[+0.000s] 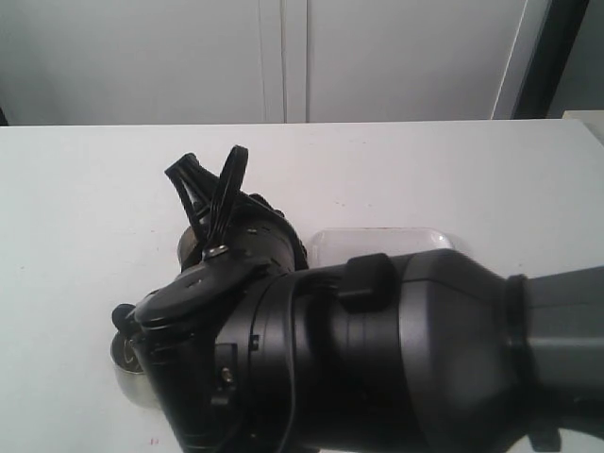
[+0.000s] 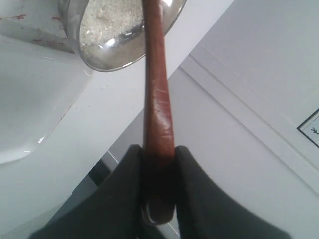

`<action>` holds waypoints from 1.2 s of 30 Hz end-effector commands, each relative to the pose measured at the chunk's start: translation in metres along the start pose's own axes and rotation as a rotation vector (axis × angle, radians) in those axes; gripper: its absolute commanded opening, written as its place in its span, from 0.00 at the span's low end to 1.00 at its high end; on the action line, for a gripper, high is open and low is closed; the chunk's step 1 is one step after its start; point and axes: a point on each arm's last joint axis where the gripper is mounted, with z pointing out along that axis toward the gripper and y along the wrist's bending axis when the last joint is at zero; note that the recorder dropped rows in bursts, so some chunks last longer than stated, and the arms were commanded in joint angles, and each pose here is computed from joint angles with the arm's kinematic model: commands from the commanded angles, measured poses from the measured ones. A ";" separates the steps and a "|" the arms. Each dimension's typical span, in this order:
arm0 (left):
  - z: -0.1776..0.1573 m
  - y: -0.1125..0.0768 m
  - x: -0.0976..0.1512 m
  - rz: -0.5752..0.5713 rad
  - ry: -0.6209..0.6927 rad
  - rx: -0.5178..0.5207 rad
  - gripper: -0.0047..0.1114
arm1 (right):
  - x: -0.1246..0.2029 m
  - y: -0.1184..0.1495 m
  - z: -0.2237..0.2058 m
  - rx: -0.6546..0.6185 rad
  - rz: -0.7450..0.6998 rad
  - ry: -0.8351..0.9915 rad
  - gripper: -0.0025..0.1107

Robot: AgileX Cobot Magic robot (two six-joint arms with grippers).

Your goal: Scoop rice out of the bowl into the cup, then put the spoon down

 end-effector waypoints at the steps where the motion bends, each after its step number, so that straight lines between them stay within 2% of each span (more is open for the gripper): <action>1: 0.000 0.000 -0.003 -0.008 -0.010 0.000 0.16 | 0.000 -0.003 0.000 0.037 -0.036 0.003 0.02; 9: 0.000 0.000 -0.003 -0.008 -0.010 0.000 0.16 | 0.000 -0.006 -0.001 0.070 -0.074 0.005 0.02; 15: 0.000 0.000 -0.003 -0.008 -0.010 0.000 0.16 | -0.001 -0.005 0.000 0.067 -0.038 -0.009 0.02; 17: 0.000 0.000 -0.003 -0.008 -0.010 0.000 0.16 | 0.000 -0.005 0.000 0.065 0.063 -0.008 0.02; 20: 0.000 0.000 -0.003 -0.008 -0.010 0.000 0.16 | 0.005 -0.008 -0.005 0.071 0.344 -0.022 0.02; 27: 0.000 0.000 -0.003 -0.008 -0.010 0.000 0.16 | 0.025 -0.017 -0.022 0.078 0.722 -0.058 0.02; 30: 0.000 0.000 -0.003 -0.008 -0.010 0.000 0.16 | 0.045 -0.022 -0.038 0.062 0.964 -0.098 0.02; 36: 0.000 0.000 -0.003 -0.008 -0.010 0.000 0.16 | 0.080 -0.027 -0.069 0.004 1.284 -0.200 0.02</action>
